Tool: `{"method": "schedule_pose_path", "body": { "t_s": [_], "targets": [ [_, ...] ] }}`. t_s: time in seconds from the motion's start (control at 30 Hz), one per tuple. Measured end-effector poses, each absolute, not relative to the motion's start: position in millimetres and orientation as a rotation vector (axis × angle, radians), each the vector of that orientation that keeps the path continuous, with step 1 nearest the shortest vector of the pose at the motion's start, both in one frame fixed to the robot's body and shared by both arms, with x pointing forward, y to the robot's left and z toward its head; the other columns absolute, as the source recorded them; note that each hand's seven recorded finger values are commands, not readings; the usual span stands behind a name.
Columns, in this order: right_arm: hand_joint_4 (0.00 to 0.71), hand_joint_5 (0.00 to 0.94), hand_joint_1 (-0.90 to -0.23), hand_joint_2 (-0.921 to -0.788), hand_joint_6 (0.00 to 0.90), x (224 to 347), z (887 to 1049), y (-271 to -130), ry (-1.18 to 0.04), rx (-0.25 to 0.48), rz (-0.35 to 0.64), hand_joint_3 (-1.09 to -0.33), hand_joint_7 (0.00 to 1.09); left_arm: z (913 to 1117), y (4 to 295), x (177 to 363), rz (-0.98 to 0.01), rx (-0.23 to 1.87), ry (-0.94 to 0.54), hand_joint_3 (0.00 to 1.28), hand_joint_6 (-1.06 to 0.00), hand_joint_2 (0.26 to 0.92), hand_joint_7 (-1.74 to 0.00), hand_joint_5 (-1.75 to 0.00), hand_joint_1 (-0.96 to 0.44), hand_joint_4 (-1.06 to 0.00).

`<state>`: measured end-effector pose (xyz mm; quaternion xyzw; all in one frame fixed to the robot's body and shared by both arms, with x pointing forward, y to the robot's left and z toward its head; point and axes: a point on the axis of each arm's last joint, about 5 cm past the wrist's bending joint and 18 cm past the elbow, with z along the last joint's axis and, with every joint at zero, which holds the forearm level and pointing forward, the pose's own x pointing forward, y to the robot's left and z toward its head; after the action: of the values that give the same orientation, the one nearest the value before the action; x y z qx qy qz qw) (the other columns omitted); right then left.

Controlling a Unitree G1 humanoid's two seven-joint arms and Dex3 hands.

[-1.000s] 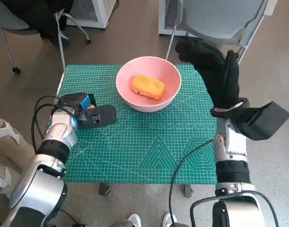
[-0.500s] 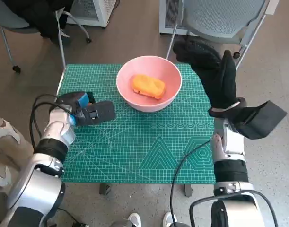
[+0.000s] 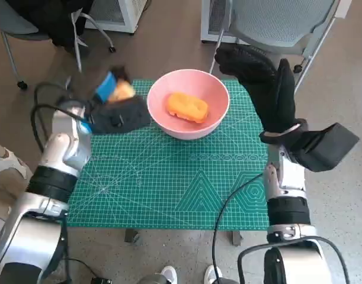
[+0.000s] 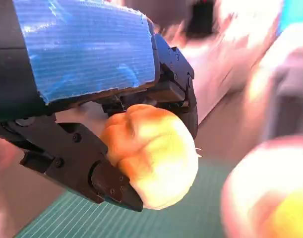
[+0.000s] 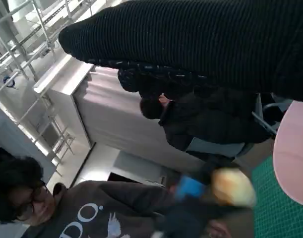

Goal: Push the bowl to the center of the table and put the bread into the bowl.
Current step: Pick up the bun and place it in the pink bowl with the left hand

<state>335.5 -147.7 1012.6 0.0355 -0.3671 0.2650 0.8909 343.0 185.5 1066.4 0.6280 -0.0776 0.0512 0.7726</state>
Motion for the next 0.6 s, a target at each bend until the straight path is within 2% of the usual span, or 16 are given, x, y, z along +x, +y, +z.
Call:
{"method": "schedule_pose_path", "body": {
  "t_s": [0.17, 0.27, 0.6],
  "targets": [
    [0.145, 0.000, -0.709, -0.921, -0.001, 336.0, 1009.9, -146.6, -0.750, 0.082, 0.555, -0.906, 0.46, 1094.3, 173.9, 331.0, 0.146, 1.310, -0.327, 0.04, -0.74, 0.885, -0.98, -1.11, 0.00, -0.81],
    [0.144, 0.000, -0.709, -0.921, -0.001, 336.1, 1009.2, -146.3, -0.747, 0.086, 0.555, -0.904, 0.46, 1102.4, 169.5, 326.3, 0.153, 1.295, -0.383, 0.03, -0.72, 0.891, -1.02, -1.07, 0.00, -0.81],
    [0.144, 0.000, -0.709, -0.921, -0.001, 336.5, 1008.5, -147.0, -0.747, 0.098, 0.551, -0.897, 0.46, 1099.2, 153.6, 326.5, 0.111, 1.274, -0.414, 0.02, -0.70, 0.905, -1.10, -1.04, 0.00, -0.79]
  ]
}}
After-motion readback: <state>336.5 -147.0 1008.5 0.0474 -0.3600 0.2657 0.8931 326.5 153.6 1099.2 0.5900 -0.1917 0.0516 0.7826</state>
